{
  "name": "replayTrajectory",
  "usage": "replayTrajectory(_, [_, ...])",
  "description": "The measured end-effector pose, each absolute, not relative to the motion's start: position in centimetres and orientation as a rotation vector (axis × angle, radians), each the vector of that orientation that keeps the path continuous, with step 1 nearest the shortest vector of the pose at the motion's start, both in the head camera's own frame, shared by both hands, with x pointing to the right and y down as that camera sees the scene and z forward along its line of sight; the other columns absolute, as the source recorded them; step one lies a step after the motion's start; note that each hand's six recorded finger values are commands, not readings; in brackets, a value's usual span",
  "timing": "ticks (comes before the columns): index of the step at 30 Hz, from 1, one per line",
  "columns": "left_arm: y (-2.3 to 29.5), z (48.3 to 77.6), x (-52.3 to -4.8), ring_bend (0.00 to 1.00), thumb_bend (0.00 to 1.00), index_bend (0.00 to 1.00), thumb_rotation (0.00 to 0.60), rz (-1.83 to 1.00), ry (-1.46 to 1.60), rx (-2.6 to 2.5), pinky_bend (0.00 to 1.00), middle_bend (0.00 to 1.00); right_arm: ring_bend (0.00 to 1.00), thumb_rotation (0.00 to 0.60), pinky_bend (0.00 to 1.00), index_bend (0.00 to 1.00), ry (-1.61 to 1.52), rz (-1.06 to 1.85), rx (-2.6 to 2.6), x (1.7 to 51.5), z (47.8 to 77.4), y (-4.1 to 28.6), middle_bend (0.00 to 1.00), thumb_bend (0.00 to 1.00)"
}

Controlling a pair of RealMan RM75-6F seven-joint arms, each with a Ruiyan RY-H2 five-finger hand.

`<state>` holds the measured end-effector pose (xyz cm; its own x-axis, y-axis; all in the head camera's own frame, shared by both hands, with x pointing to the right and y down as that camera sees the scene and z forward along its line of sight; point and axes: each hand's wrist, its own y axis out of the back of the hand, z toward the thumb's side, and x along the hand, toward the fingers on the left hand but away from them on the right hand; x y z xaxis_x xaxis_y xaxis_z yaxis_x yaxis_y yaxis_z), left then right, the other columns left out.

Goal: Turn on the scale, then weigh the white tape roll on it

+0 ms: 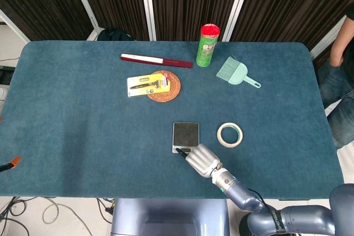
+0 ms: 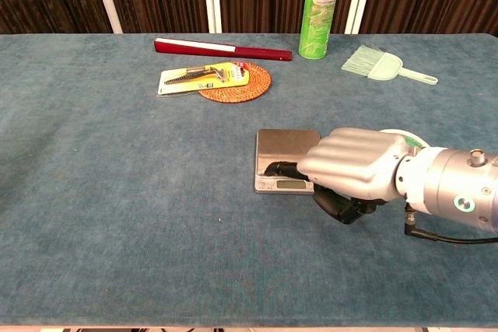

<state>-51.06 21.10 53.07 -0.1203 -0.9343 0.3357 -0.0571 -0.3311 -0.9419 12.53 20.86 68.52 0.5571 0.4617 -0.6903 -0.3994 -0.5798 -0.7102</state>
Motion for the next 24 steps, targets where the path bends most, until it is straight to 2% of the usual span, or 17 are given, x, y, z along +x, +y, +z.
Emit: replayTrajectory(24, [21.06, 53.09, -51.13, 0.00, 0.03, 0.00, 0.600, -1.544, 1.152, -1.422, 0.00, 0.00, 0.83, 0.600, 0.76, 0.06, -0.020, 1.180, -1.846, 11.86, 69.44, 21.03, 0.76, 0.81])
